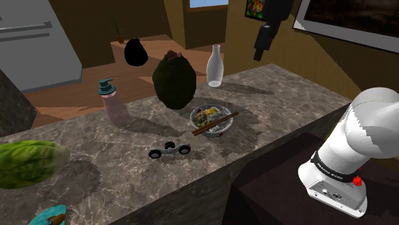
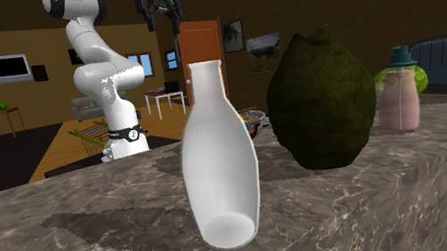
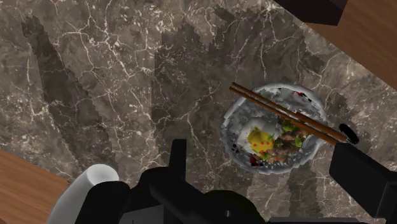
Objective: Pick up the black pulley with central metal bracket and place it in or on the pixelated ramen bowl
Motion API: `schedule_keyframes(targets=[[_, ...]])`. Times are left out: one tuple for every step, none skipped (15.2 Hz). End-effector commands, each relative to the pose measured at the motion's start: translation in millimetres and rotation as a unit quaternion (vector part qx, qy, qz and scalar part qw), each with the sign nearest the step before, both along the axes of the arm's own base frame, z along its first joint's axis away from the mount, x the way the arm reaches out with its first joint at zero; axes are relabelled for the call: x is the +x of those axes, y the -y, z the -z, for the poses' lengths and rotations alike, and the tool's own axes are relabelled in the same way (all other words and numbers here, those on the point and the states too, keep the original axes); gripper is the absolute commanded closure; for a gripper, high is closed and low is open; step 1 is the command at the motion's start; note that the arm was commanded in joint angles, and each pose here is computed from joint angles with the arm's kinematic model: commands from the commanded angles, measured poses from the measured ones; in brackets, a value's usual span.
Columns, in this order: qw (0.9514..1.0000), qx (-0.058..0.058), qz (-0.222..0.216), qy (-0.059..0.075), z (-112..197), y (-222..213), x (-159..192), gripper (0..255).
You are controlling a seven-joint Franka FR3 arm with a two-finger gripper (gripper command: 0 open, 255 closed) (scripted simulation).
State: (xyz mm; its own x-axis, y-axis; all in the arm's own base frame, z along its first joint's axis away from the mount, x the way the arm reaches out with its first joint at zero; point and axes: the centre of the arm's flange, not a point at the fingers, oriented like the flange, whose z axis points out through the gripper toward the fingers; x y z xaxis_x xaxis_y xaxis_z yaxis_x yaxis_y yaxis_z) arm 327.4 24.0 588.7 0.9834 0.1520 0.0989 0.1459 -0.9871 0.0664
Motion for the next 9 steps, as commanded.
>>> schedule_keyframes(targets=[[1.0, 0.0, 0.0, 0.0, 0, 0, 0, 0], [1.0, 0.001, -0.006, 0.001, 9, -7, 5, 0], [0.9999, 0.003, -0.011, 0.003, 18, -15, 10, 0], [0.9998, 0.004, -0.017, 0.004, 27, -22, 15, 0], [0.9997, 0.006, -0.023, 0.005, 36, -29, 20, 0], [0.9995, 0.007, -0.029, 0.006, 45, -37, 25, 0], [0.9993, 0.009, -0.034, 0.008, 54, -45, 29, 0], [0.9991, 0.01, -0.04, 0.009, 63, -52, 34, 0], [0.9988, 0.011, -0.046, 0.01, 72, -60, 39, 0]])
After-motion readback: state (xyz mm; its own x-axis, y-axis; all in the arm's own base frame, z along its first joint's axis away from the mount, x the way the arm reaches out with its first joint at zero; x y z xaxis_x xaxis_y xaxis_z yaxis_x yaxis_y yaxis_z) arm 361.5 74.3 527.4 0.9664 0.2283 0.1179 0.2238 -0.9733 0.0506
